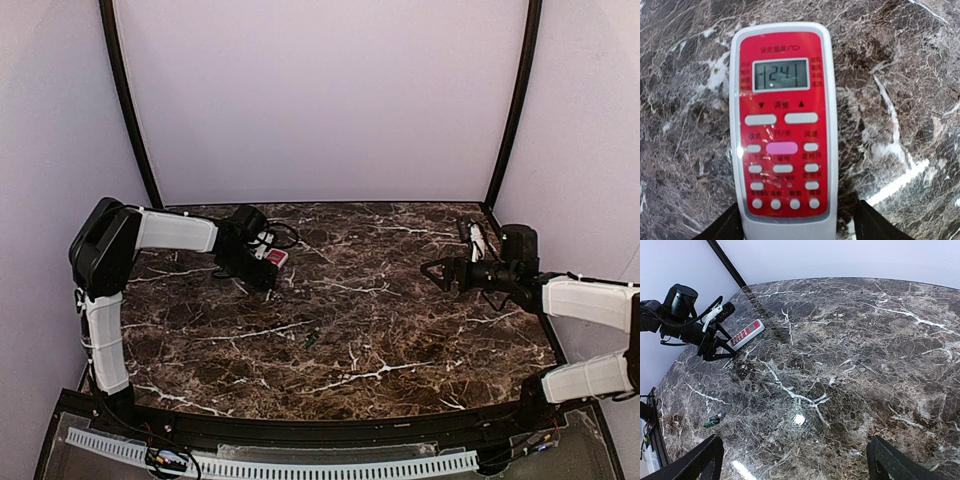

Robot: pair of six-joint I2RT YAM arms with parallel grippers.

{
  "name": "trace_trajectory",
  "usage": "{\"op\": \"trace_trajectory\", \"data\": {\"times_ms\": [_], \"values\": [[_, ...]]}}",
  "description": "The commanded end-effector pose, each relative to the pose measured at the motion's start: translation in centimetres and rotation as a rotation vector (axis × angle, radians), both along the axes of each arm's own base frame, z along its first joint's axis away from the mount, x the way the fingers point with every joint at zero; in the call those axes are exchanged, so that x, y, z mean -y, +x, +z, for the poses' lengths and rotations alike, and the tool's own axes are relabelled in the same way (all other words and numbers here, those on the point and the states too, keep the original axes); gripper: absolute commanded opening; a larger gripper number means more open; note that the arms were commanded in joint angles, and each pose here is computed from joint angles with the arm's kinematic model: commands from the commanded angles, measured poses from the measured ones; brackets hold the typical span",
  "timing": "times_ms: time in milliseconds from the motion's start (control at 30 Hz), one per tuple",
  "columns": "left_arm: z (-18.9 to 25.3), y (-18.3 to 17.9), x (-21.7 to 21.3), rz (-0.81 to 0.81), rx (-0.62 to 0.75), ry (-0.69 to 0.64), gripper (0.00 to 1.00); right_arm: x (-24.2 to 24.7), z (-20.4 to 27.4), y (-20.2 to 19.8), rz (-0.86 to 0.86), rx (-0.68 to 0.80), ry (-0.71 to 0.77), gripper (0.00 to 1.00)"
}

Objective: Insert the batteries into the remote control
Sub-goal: Pick up the remote control from the center of the board.

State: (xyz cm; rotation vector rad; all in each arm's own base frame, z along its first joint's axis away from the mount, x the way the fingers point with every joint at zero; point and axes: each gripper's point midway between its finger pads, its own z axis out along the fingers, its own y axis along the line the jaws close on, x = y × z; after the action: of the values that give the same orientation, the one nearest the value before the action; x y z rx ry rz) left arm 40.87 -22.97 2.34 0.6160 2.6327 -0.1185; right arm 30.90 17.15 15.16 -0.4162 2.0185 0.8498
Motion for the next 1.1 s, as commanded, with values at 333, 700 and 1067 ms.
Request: {"op": "trace_trajectory", "data": {"times_ms": [333, 700, 1067], "values": [[5.3, -1.5, 2.6, -0.063, 0.075, -0.003, 0.40, -0.3, 2.5, -0.1, 0.026, 0.058, 0.029, 0.99], [14.9, -11.2, 11.0, -0.470, 0.331, -0.071, 0.38, -3.2, 7.1, -0.2, 0.102, -0.034, 0.148, 0.94], [19.4, -15.4, 15.6, -0.617, 0.586, 0.060, 0.37, -7.0, 9.7, -1.6, 0.210, -0.137, 0.233, 0.87]]}}
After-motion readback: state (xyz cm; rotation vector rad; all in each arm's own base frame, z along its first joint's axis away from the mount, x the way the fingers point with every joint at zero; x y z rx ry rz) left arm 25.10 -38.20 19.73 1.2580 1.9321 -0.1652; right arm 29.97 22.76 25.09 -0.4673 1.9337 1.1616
